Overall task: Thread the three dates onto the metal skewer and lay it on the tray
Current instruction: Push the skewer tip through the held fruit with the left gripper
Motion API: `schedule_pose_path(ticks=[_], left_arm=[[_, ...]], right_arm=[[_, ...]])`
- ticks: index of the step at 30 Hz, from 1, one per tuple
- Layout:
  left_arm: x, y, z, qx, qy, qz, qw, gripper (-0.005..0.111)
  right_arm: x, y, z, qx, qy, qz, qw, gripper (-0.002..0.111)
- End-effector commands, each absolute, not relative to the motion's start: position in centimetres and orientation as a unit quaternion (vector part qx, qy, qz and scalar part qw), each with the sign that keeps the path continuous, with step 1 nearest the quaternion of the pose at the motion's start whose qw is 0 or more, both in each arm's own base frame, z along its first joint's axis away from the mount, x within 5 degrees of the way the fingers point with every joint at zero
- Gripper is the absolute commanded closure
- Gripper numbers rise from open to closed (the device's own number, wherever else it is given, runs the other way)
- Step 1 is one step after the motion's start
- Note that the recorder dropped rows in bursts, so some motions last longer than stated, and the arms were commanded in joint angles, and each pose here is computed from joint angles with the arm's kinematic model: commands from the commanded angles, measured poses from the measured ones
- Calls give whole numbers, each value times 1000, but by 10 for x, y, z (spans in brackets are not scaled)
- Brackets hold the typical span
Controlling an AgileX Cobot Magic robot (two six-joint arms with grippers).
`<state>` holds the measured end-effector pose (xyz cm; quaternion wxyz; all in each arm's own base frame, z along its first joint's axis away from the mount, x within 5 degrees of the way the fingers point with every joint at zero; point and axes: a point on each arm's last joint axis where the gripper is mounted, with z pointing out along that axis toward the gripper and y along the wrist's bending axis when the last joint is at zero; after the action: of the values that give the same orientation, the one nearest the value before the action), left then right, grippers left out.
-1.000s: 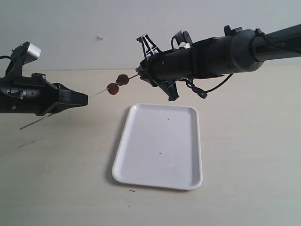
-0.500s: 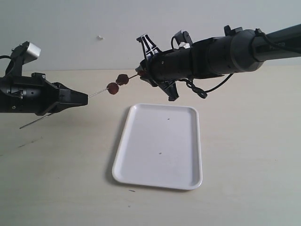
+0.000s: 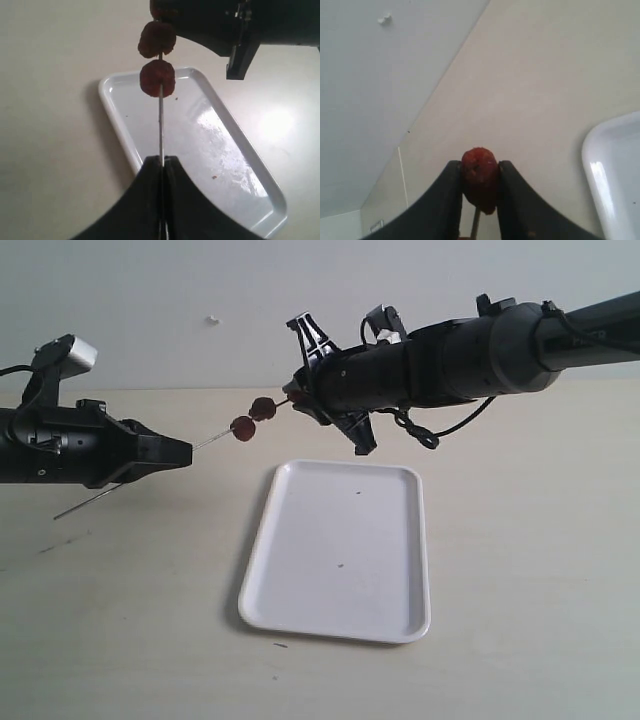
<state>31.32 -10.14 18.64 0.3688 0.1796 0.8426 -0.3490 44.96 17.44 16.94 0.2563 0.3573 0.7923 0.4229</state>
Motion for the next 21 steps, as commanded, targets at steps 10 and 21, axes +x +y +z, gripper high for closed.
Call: schedule_pose_path(ticks=[10, 21], left_arm=[[311, -106, 189, 208, 823, -360, 386, 107], [311, -107, 190, 218, 819, -362, 389, 107]], right_arm=[[449, 178, 173, 325, 800, 434, 256, 84], [447, 182, 174, 312, 801, 449, 244, 84]])
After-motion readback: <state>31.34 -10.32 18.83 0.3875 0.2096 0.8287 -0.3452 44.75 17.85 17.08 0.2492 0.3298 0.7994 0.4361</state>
